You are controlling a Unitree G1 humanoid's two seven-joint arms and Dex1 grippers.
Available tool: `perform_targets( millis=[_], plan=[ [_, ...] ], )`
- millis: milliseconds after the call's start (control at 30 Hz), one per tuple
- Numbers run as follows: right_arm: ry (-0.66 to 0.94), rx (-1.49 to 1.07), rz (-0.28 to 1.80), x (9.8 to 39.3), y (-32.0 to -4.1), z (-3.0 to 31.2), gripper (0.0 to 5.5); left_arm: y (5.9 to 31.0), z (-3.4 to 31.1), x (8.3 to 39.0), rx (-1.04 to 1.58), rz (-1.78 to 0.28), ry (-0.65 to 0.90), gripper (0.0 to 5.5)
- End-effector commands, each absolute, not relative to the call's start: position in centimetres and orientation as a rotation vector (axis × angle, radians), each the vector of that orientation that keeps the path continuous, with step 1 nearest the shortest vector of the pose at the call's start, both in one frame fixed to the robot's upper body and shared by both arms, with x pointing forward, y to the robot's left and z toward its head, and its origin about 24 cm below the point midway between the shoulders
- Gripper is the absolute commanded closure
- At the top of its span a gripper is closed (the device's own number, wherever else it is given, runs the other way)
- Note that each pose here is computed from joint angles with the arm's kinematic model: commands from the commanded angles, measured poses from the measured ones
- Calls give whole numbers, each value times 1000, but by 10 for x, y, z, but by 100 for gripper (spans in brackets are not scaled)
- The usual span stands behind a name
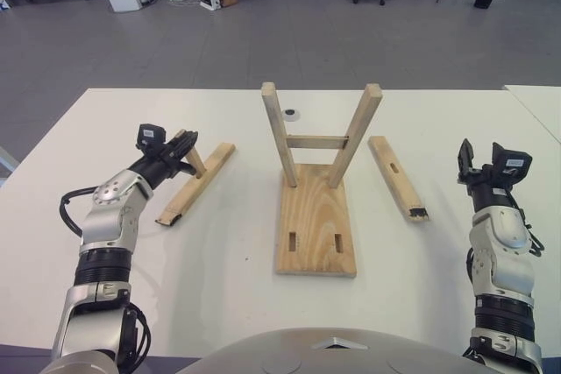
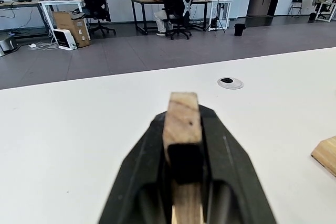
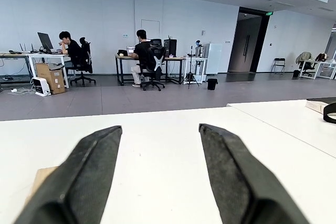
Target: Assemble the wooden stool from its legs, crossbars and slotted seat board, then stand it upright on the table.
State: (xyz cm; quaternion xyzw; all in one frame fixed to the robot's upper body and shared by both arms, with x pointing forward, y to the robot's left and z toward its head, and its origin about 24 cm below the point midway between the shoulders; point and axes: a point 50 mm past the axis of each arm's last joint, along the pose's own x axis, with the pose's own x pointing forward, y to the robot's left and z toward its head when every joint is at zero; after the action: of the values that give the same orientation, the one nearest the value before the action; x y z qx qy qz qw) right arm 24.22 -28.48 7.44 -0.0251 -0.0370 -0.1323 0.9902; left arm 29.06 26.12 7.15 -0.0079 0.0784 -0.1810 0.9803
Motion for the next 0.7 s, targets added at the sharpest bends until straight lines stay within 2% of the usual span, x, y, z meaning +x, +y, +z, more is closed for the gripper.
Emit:
perform_targets(
  millis=[33,100,433,567,600,700],
  plan=[
    [-90,-73,-254,242,-279,77,276,256,-25,236,-28,-295,574,510],
    [-93,-74,-248,242,-279,79,276,253,-23,238,-35,-288,518,510],
    [-89,-85,-230,247,-276,79,276,241,-18,245,-95,-289,433,510],
    [-90,-84,-224,248,-274,78,276,245,-13,247,-90,-266,391,510],
    [-90,-82,-222,248,-273,77,276,248,-12,248,-92,-243,376,473],
    [-89,-77,-222,247,-271,76,276,252,-7,252,-75,-217,356,432]
  ],
)
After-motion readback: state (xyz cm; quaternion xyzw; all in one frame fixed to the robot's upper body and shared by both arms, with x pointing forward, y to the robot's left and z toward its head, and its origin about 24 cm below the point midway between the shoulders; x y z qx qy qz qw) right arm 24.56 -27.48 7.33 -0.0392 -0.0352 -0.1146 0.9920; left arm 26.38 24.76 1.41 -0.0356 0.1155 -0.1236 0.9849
